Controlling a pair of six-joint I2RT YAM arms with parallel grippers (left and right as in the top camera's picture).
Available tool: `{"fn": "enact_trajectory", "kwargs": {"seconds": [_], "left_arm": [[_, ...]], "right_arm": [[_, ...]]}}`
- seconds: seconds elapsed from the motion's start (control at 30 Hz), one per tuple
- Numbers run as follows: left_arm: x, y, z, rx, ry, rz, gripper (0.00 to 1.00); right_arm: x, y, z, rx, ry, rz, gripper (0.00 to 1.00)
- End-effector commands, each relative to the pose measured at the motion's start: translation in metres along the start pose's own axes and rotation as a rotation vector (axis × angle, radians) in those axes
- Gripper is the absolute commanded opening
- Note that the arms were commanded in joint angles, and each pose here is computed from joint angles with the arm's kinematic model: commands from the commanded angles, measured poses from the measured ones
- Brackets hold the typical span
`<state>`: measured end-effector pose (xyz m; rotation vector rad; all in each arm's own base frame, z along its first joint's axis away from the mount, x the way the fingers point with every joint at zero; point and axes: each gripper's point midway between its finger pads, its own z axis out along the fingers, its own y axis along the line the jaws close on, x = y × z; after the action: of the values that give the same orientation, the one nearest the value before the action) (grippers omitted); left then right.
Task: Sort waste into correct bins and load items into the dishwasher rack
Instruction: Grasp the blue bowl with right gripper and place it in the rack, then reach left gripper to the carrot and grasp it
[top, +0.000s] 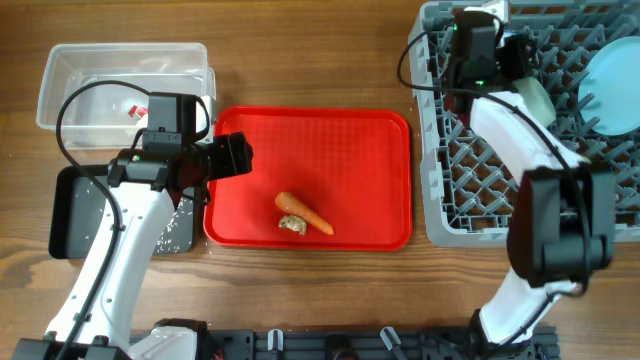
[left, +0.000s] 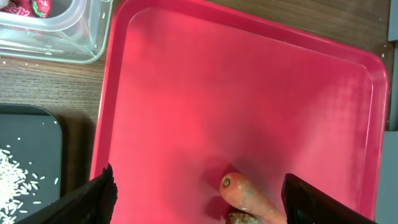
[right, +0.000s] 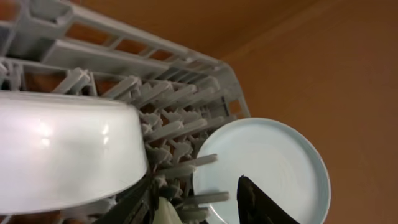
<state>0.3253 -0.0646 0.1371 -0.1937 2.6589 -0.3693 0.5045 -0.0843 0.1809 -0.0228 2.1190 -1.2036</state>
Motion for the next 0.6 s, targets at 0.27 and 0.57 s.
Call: {"fn": "enact_trajectory", "kwargs": {"seconds": [0.27, 0.57], "left_arm": [[-0.001, 0.001, 0.001, -0.001, 0.0, -0.004, 0.91], [0.009, -0.001, 0.0, 0.017, 0.044, -0.021, 0.89]], "right_arm": [[-0.003, 0.035, -0.105, -0.741, -0.073, 0.084, 0.71], [0.015, 0.083, -0.233, -1.452, 0.032, 0.167, 0.72]]}}
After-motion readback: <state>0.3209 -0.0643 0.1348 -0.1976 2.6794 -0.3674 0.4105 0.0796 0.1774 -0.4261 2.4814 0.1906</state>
